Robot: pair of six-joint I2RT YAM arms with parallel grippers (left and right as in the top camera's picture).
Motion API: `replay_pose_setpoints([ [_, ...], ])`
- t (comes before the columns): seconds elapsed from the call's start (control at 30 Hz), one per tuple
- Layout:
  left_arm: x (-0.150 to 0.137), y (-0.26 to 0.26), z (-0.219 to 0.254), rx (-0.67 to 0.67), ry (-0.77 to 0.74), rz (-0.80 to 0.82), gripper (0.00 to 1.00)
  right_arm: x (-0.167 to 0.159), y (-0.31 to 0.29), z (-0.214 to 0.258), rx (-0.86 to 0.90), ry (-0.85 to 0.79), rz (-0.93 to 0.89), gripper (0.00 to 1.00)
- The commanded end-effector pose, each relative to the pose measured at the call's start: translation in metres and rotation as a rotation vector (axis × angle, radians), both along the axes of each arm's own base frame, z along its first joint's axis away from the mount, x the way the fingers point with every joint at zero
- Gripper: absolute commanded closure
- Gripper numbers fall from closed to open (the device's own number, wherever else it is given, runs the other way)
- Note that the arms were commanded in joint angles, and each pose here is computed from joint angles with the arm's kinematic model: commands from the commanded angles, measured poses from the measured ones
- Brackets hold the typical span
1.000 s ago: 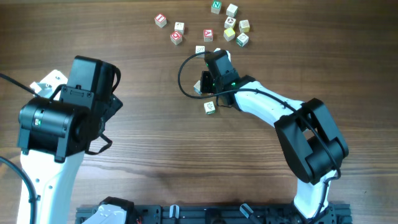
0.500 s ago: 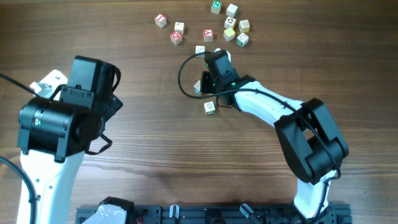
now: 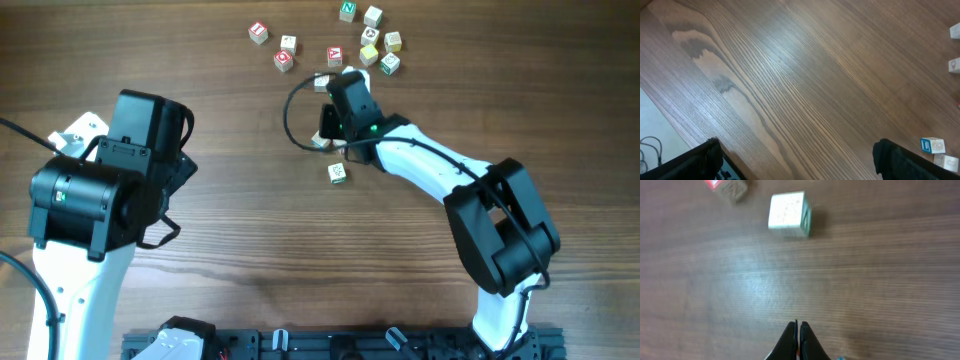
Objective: Form a circle
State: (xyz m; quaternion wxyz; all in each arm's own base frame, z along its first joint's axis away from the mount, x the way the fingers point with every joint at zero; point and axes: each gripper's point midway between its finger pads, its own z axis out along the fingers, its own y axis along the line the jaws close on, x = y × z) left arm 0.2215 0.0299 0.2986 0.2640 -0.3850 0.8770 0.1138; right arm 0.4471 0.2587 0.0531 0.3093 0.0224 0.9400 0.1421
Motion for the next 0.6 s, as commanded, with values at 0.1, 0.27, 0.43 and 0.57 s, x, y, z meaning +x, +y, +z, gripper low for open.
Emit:
replay_pose_setpoints([
  [0.1, -0.001, 0.003, 0.002, 0.001, -0.008, 0.008, 0.0, -0.002, -0.029, 0.0, -0.095, 0.035, -0.178, 0.95],
  [0.27, -0.001, 0.003, 0.002, 0.001, -0.009, 0.008, 0.0, -0.026, -0.046, -0.016, -0.117, 0.157, -0.289, 0.95],
  [0.43, -0.001, 0.003, 0.002, 0.001, -0.009, 0.008, 0.0, -0.038, -0.045, -0.022, -0.093, 0.227, -0.299, 0.95],
  [0.57, -0.001, 0.003, 0.002, 0.001, -0.009, 0.008, 0.0, -0.051, -0.05, -0.028, -0.101, 0.284, -0.334, 0.95],
])
